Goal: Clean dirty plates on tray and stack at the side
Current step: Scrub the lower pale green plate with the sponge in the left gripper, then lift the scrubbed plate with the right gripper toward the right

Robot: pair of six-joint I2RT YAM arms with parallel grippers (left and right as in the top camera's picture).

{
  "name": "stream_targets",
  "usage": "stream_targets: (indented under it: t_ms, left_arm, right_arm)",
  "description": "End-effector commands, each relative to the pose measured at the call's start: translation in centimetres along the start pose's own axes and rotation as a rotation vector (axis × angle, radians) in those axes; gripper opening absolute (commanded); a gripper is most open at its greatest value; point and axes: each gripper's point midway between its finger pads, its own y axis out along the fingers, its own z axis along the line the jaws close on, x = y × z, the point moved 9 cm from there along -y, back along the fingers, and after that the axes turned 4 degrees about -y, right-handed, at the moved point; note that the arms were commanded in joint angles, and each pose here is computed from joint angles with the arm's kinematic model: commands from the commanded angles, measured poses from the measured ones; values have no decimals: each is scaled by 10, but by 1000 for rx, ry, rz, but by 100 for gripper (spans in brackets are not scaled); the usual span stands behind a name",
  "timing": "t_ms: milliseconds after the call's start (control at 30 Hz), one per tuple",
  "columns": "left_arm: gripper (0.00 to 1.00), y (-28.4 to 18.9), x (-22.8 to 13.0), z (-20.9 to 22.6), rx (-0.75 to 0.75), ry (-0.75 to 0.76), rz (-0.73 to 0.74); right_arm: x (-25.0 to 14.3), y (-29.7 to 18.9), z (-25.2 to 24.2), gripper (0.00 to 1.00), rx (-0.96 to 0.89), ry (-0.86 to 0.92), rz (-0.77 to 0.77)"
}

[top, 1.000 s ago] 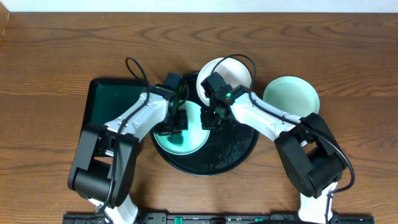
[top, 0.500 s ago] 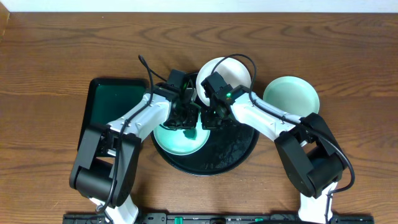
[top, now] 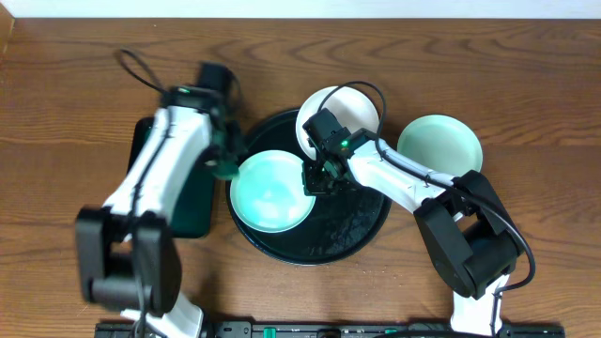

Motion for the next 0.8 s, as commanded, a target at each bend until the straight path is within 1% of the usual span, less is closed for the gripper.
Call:
stream_targets:
  t_ms: [0,67,133,267,300,333,367,500,633,767]
  left_arm:
    - [7,-58,19,20,-80,-33,-179]
    - [7,-68,24,33,-64,-65,-224]
    - [7,-70,26,42,-53,-77,-230]
    - [7,-67,27,55,-30,-111,-203]
    - [7,-67,27,56,-29,-115,-202]
    - [7,-67,27,57,-28,-117,-203]
    - [8,-67,28,57,-29,-117,-204]
    - [7,-67,28,57,-30,-117,-206]
    - [7,-67,29,56,-33,-118,-212]
    - [7,-67,29,56,-33,-117,-213]
  right_arm:
    - [0,4,-5,1,-41,-1,1]
    - [1,-1,-1,1,-33,-25,-12]
    - [0,-9,5,1,-32,-70,-35]
    - [-4,-36,12,1,-154,-154,-126]
    - [-5,-51,16,1,-201,-194,-185]
    - [-5,-56,18,1,-217,-205,-205]
    - [-5,-69,21,1,-265,-219,-268]
    - [-10,-106,32,1,-401,-313,-426]
    - [-18,-127,43,1,-556,-405,-542]
    - [-34,-139,63,1,-788,-519,-664]
